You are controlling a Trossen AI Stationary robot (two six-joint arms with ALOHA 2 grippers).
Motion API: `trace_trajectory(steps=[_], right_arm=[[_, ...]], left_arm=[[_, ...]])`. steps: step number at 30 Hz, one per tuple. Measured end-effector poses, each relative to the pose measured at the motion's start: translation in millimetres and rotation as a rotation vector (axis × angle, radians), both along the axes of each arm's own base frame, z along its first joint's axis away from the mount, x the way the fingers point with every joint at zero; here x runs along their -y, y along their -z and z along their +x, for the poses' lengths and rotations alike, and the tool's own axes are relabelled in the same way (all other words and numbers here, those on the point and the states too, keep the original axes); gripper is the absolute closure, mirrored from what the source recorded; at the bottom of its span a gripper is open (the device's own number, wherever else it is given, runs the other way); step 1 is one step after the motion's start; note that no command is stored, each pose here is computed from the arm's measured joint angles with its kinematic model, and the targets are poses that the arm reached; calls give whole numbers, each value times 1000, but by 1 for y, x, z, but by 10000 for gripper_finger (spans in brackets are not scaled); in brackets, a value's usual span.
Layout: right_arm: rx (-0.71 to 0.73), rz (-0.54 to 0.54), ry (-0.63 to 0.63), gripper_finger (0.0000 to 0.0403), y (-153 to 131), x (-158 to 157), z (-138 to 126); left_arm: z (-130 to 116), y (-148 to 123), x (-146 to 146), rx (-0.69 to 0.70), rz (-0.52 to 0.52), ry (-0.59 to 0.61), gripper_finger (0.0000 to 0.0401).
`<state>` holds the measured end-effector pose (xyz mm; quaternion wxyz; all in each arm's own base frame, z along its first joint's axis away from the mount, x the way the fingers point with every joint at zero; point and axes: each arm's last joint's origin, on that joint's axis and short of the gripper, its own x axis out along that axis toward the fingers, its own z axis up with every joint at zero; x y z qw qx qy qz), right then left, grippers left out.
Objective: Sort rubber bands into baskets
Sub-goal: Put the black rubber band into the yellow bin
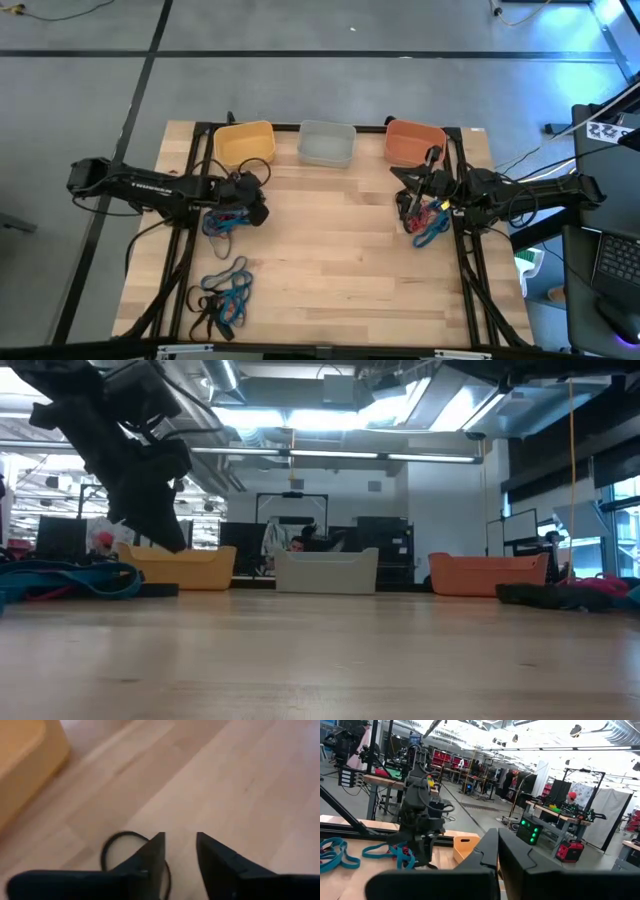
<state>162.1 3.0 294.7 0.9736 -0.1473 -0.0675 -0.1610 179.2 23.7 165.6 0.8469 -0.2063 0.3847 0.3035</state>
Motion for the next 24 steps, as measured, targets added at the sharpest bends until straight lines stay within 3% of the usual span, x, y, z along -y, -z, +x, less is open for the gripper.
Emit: trace_trajectory(steps=[5,10,18,24], right_arm=[[0,-2,0,388,0,0,0],[-1,-4,1,388,0,0,0],[-1,-5,1,388,0,0,0],[-6,-5,1,388,0,0,0]], left_arm=[[7,-11,-5,48,-81,20,239],[26,-24,-4,38,-73,67,236],[37,-11,-5,-237,-120,41,256],[37,3,-6,-320,-127,19,262]])
